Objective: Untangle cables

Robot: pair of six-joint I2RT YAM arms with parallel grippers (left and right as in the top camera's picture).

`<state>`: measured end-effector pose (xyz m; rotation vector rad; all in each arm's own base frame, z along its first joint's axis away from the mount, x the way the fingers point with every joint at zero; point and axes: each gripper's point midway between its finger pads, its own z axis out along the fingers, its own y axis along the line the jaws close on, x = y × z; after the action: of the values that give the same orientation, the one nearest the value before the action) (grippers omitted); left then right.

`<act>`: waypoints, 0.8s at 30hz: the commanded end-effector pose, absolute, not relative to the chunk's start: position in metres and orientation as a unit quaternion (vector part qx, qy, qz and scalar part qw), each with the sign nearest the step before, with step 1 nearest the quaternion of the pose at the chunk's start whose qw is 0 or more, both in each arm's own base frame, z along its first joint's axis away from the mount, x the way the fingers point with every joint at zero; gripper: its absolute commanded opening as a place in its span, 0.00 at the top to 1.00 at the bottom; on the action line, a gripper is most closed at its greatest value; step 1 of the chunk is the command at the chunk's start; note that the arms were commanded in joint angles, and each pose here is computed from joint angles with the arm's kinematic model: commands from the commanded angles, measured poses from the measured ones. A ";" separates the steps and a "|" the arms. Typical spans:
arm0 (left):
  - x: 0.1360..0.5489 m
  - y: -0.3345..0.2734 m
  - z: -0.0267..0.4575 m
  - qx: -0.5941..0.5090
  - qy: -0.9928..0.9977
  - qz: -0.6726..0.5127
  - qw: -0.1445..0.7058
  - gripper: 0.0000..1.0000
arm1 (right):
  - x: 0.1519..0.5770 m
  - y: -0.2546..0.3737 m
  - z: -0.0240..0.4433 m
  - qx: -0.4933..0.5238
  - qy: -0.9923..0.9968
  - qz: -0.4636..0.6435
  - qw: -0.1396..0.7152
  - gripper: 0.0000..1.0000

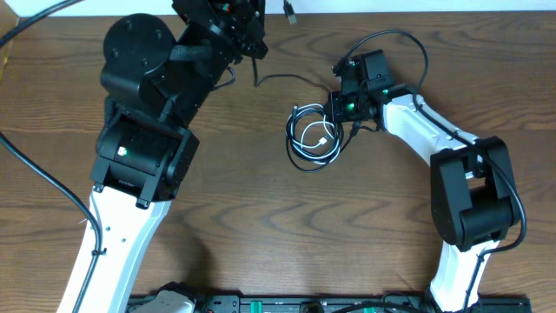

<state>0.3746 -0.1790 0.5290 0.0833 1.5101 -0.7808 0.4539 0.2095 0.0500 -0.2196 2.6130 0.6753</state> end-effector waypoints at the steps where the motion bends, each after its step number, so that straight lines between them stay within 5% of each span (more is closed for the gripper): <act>1: 0.379 -0.153 0.528 -0.007 0.677 -0.297 0.674 0.93 | 0.460 0.212 0.098 -0.093 0.926 0.255 0.262 0.99; 12: 0.407 -0.064 0.477 -0.119 0.737 -0.167 0.644 0.93 | 0.426 0.203 0.291 -0.118 0.842 0.303 0.431 0.99; 24: 0.410 -0.035 0.467 -0.147 0.745 -0.138 0.635 0.92 | 0.402 0.180 0.416 -0.054 0.750 0.369 0.546 0.99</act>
<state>0.4122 -0.0394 0.4622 -0.3298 1.7159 -0.3378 0.4040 0.1916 0.3789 -0.2159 1.8650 0.8228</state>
